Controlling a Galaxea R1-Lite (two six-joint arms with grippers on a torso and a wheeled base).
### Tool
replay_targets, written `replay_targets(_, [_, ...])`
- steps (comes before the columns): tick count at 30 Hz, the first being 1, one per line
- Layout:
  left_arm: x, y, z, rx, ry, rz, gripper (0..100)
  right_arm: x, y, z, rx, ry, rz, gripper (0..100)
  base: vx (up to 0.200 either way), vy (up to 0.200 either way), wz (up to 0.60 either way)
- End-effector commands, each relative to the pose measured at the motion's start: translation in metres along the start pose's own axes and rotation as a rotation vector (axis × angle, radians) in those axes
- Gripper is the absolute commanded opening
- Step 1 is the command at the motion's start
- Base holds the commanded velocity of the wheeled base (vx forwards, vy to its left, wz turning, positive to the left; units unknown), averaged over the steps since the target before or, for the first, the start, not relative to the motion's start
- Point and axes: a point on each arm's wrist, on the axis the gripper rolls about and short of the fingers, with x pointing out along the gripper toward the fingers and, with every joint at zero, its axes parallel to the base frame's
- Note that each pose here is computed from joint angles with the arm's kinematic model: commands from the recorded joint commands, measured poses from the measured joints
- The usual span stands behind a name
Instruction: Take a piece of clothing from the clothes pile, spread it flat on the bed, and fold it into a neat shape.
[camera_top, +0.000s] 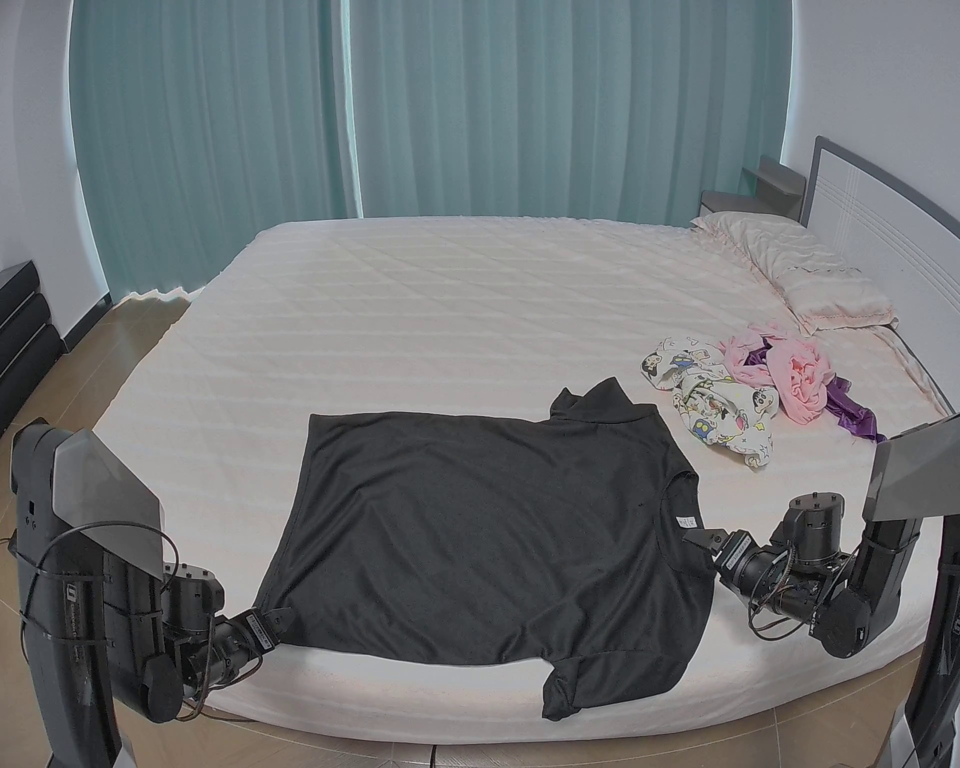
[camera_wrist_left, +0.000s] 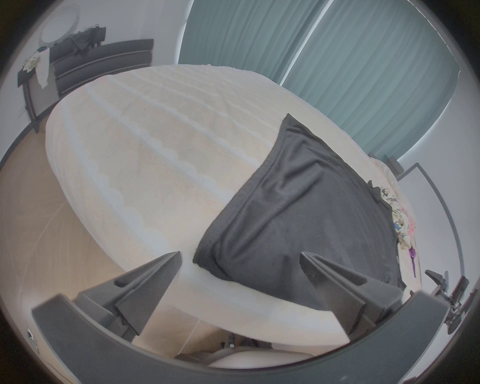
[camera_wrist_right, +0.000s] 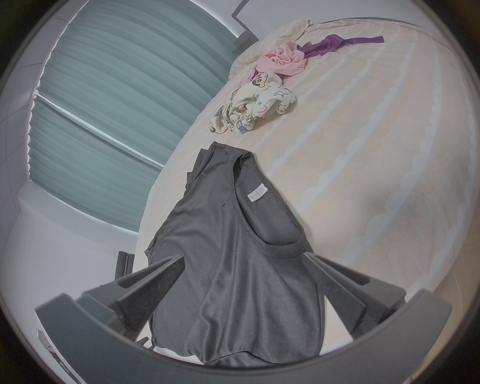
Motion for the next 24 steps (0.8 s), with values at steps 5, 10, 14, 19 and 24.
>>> replay_targets(5, [0.025,-0.002,-0.009,0.011,-0.001,0.030,100,0.000,0.001,-0.002,-0.003,0.007,0.005,100,0.000,0.000,0.00])
replay_targets(10, [0.029,-0.005,-0.005,-0.030,-0.026,0.009,100,0.000,0.001,-0.003,-0.004,0.010,0.003,100,0.000,0.000,0.00])
replay_targets(14, [0.028,-0.008,-0.001,-0.077,-0.055,-0.010,100,0.001,0.003,-0.008,-0.013,0.026,0.005,100,0.000,0.000,0.00])
replay_targets(19, [0.020,-0.006,-0.002,-0.077,-0.045,-0.005,0,0.004,-0.001,-0.018,-0.027,0.062,-0.013,100,0.000,0.000,0.00])
replay_targets(24, [0.021,-0.005,-0.002,-0.069,-0.044,0.004,0,0.007,-0.003,-0.025,-0.041,0.079,-0.023,100,0.000,0.000,0.00])
